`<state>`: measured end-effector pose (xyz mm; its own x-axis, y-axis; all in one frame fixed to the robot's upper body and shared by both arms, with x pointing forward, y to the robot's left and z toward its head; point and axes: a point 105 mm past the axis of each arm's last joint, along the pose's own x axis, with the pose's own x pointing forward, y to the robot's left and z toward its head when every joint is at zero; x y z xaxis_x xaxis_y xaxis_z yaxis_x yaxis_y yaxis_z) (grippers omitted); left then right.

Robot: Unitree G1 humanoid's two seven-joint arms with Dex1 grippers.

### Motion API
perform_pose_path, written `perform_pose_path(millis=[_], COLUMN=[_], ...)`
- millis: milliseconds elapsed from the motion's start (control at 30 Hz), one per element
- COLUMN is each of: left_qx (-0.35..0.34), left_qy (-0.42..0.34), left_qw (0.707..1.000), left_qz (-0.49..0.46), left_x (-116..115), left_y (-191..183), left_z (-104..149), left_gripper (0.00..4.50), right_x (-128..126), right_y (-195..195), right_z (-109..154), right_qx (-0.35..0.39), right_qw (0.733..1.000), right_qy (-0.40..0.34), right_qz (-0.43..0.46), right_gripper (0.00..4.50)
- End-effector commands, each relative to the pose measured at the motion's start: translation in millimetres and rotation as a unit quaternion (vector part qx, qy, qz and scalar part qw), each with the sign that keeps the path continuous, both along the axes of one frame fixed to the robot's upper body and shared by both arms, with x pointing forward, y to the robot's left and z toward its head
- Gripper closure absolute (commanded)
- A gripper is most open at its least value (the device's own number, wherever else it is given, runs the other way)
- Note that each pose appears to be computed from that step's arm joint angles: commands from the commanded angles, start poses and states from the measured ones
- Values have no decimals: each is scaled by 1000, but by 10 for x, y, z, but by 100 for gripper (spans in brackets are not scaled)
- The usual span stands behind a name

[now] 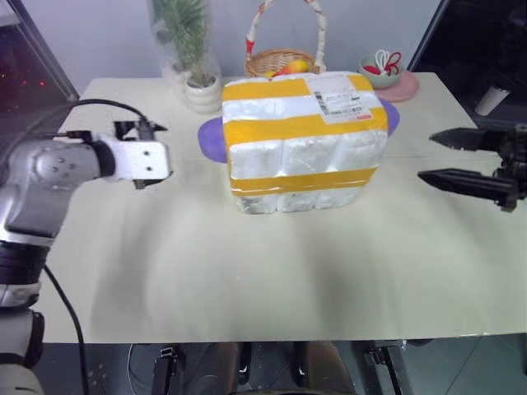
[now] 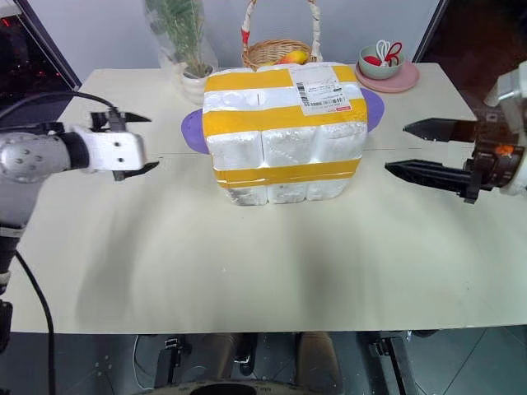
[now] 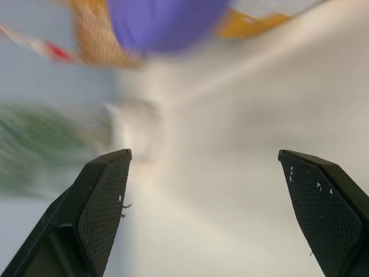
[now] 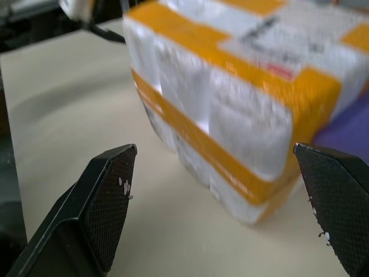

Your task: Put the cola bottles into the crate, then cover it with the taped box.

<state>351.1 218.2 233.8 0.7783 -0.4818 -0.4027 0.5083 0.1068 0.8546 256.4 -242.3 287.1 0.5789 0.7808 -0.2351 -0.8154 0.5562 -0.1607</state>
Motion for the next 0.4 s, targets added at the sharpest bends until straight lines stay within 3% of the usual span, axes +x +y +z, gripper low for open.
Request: perform_pose_path(millis=[33, 100, 200, 400], left_qx=[-228, -345, -407, -384], left_qy=[95, 191, 254, 306], left_qw=[969, 915, 870, 863], left_qz=[-20, -78, -114, -119], left_x=[-185, -386, -504, -519], left_y=[66, 131, 192, 156], left_z=[423, 697, 893, 796], left_gripper=[25, 25, 25, 25], right_x=[-30, -6, 29, 105], right_y=[-110, -189, -257, -316], right_z=[74, -9, -44, -81], right_qx=[-29, -40, -35, -23], right_qw=[999, 999, 999, 999], right_qy=[-29, -21, -18, -15], right_qz=[-16, -28, -38, -47], right_gripper=[0, 0, 0, 0])
